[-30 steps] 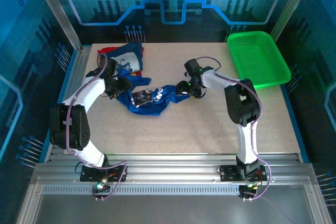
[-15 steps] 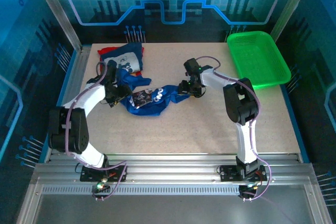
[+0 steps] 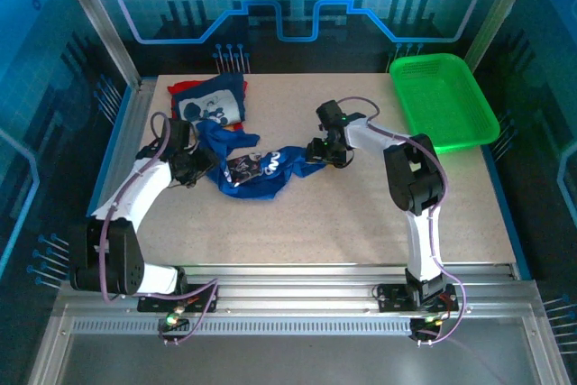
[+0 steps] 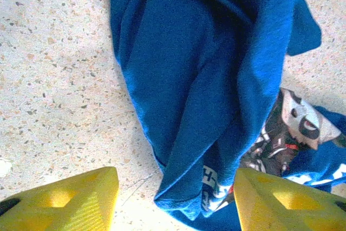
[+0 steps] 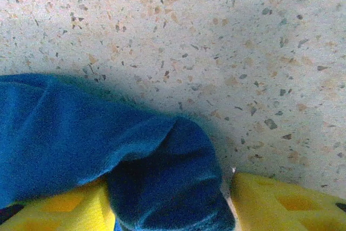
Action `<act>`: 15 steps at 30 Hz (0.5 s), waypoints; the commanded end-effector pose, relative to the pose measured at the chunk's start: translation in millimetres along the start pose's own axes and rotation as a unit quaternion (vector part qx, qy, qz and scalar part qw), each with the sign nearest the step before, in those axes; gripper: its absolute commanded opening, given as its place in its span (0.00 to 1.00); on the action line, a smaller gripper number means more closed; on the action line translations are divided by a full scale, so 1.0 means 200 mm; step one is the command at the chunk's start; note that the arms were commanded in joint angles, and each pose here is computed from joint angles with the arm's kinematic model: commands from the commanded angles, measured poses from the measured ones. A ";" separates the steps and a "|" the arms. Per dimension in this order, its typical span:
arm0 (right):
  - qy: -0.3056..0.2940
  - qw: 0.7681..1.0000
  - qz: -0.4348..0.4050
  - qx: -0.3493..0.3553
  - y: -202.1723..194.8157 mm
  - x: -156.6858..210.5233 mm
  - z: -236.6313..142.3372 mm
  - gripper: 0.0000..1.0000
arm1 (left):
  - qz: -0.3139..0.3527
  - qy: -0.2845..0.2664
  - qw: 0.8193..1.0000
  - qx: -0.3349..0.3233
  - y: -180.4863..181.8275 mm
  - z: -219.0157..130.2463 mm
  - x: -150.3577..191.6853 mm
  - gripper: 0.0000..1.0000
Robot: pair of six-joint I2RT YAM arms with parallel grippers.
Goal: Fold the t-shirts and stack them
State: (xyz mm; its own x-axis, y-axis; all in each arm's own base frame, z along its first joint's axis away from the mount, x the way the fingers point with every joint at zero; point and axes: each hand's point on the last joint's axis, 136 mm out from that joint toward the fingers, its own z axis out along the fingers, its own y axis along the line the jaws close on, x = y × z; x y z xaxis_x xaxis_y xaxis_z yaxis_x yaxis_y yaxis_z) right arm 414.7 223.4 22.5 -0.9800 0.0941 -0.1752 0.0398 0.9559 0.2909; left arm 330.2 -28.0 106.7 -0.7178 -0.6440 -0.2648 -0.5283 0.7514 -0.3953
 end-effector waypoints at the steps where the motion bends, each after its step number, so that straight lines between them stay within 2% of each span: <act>1: 0.001 1.000 0.015 0.019 -0.09 0.01 0.03 0.59 | -0.003 0.020 1.000 -0.016 0.04 0.05 0.02 0.54; 10: -0.001 1.000 0.021 0.021 -0.11 0.00 0.03 0.58 | 0.007 0.047 0.999 0.009 -0.03 0.19 0.02 0.50; 15: 0.001 0.999 0.026 0.024 -0.12 0.01 0.04 0.57 | 0.007 0.043 0.999 0.017 -0.07 0.22 -0.01 0.46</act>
State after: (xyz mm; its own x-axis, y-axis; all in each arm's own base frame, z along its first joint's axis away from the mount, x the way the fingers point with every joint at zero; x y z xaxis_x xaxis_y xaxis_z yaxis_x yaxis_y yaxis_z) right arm 414.9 222.5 22.1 -0.9782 0.1077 -0.1775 0.0504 0.9526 0.3000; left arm 340.5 -36.7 60.4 -0.7570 -0.6325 -0.1638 -0.5468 0.7505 -0.3712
